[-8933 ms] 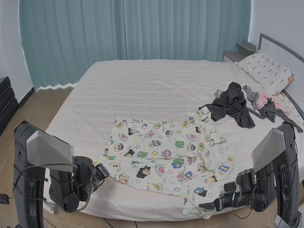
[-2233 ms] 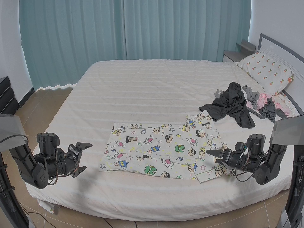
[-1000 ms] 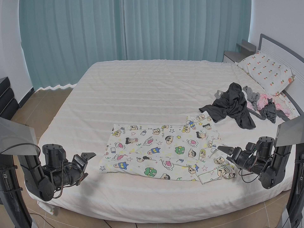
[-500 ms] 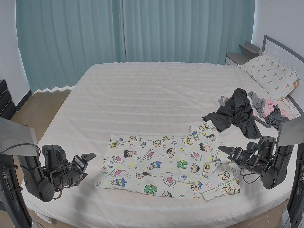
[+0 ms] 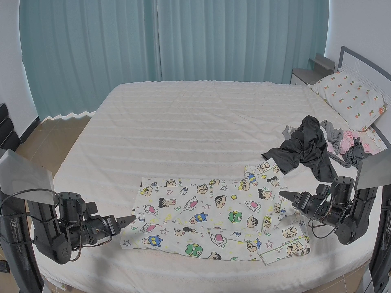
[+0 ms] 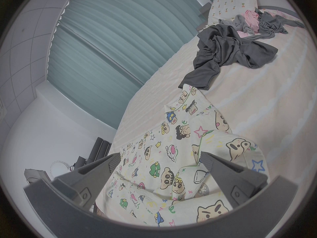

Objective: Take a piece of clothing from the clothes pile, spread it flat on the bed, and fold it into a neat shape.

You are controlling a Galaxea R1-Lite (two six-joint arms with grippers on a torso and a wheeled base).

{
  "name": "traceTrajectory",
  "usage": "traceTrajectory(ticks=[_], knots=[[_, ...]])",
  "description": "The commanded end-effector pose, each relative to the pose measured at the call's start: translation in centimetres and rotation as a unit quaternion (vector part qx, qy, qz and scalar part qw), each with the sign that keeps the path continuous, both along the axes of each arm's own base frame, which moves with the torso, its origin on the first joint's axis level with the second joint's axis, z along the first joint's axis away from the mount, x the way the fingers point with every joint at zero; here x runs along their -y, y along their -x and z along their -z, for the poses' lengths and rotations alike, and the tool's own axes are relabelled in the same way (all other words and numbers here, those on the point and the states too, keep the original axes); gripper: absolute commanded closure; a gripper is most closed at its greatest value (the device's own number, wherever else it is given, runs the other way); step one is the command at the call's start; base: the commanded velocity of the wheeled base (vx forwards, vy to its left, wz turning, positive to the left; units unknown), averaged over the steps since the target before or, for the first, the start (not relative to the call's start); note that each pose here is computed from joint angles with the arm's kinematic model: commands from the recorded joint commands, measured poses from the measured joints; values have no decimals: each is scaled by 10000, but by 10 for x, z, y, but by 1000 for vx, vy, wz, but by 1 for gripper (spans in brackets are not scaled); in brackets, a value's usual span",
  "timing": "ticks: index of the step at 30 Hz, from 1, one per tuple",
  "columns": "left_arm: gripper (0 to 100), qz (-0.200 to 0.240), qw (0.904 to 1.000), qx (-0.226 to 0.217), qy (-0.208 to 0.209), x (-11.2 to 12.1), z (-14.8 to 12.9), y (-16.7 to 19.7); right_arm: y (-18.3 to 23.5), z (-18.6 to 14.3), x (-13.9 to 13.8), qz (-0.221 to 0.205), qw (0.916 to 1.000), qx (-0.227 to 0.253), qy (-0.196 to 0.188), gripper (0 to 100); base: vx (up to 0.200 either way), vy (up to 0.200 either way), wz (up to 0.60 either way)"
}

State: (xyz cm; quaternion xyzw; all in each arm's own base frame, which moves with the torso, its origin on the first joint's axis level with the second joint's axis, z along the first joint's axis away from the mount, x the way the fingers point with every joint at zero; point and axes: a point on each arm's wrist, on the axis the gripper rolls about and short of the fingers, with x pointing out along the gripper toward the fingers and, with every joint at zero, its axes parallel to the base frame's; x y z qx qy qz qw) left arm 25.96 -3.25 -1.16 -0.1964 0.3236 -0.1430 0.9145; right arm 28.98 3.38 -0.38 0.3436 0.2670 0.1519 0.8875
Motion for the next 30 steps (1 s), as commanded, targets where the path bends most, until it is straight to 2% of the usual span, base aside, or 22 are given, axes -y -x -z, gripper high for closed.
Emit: traceTrajectory(ticks=[1, 5, 9, 12, 30], knots=[[0, 597, 9975, -277, -266, -1, 25, -31, 3, 2, -5, -126, 9999, -2, 66, 0, 0, 0, 0], [0, 913, 9943, -547, -37, 1, 20, -52, 6, 4, -8, -198, 9997, -38, 128, 0, 0, 0, 0], [0, 1248, 9899, -604, -307, -1, 21, -60, 8, 4, -8, -236, 9995, -32, 196, 0, 0, 0, 0], [0, 1461, 9866, -662, -289, 0, 22, -59, 8, 5, -8, -254, 9994, -26, 234, 0, 0, 0, 0], [0, 1640, 9827, -777, -357, 2, 37, -59, 8, 9, -10, -310, 9991, -73, 290, 0, 0, 0, 0]])
